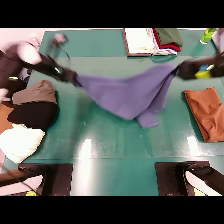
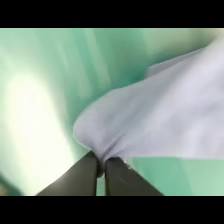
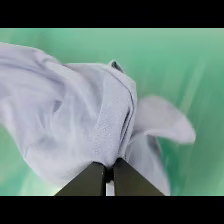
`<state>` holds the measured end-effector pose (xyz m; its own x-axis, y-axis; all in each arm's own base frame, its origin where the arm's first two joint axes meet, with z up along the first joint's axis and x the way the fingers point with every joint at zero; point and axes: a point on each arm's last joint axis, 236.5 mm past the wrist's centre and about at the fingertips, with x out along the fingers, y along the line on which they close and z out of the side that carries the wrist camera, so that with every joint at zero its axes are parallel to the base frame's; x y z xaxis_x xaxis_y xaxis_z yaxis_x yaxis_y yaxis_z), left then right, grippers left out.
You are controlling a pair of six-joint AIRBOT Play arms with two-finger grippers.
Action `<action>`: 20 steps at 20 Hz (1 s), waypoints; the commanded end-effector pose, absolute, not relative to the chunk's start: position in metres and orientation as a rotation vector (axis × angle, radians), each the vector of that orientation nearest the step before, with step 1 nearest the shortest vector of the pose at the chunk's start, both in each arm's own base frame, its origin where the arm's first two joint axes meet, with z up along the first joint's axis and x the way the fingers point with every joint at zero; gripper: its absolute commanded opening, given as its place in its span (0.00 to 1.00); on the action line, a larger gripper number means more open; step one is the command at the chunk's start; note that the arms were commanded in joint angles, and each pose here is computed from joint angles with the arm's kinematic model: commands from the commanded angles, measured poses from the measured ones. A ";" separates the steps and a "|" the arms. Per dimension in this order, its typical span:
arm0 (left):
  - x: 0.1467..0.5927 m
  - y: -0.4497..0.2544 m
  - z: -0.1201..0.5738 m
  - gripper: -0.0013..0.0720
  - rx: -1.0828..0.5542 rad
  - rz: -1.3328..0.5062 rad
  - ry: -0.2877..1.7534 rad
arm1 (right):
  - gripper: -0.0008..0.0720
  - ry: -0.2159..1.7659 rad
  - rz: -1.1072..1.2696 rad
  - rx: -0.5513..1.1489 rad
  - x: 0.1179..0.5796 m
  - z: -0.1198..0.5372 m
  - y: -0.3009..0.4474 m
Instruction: Fold the shirts.
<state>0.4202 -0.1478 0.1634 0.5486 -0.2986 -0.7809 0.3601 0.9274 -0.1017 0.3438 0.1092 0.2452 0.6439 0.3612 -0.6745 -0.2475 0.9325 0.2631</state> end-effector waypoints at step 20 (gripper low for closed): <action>0.333 -0.128 0.201 0.06 0.084 -0.410 0.915 | 0.04 1.137 0.269 0.055 0.286 0.181 0.081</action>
